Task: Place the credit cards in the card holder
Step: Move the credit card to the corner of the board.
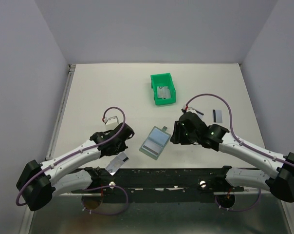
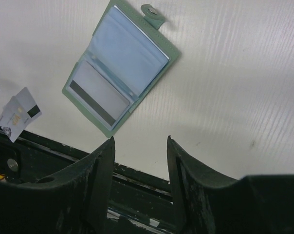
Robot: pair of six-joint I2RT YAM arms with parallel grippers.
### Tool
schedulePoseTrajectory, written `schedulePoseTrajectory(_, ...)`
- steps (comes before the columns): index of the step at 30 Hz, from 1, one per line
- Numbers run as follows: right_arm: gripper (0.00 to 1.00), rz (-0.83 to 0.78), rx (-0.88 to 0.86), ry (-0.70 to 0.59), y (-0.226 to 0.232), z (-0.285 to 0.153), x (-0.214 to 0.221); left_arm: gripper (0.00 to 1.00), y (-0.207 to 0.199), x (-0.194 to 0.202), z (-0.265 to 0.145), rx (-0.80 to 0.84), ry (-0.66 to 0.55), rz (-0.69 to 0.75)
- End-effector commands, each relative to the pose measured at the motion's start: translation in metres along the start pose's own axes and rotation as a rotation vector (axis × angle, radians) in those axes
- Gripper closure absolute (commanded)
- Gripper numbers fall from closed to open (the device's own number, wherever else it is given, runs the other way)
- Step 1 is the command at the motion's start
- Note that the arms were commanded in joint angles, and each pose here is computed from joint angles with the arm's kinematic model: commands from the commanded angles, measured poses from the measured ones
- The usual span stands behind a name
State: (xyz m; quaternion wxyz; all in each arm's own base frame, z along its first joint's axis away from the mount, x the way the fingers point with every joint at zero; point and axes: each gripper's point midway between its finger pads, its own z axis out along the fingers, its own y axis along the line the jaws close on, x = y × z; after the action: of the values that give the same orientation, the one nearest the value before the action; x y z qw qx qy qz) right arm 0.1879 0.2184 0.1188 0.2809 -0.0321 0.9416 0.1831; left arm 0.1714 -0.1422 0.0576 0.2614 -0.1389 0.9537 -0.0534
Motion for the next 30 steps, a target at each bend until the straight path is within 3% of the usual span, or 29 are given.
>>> schedulePoseTrajectory(1, 0.44, -0.003, -0.059, 0.010, 0.010, -0.002, 0.004, 1.00, 0.034, 0.001, -0.013, -0.081, -0.019, -0.027)
schedulePoseTrajectory(6, 0.44, -0.005, -0.082, 0.022, 0.017, 0.001, 0.006, 0.94, 0.069, 0.030, -0.012, -0.192, 0.059, -0.068)
schedulePoseTrajectory(10, 0.44, -0.015, -0.097, 0.032, 0.021, 0.003, 0.006, 0.70, 0.077, 0.045, -0.010, -0.217, 0.093, -0.082)
schedulePoseTrajectory(16, 0.44, -0.042, -0.113, 0.036, 0.025, 0.002, 0.005, 0.59, 0.080, 0.049, -0.014, -0.308, 0.059, -0.075)
schedulePoseTrajectory(22, 0.44, -0.070, -0.119, 0.041, 0.025, 0.000, 0.006, 0.59, 0.082, 0.061, -0.011, -0.443, 0.067, -0.002)
schedulePoseTrajectory(30, 0.44, -0.072, -0.118, 0.049, 0.027, 0.004, 0.006, 0.59, 0.048, 0.080, -0.012, -0.307, 0.101, -0.012)
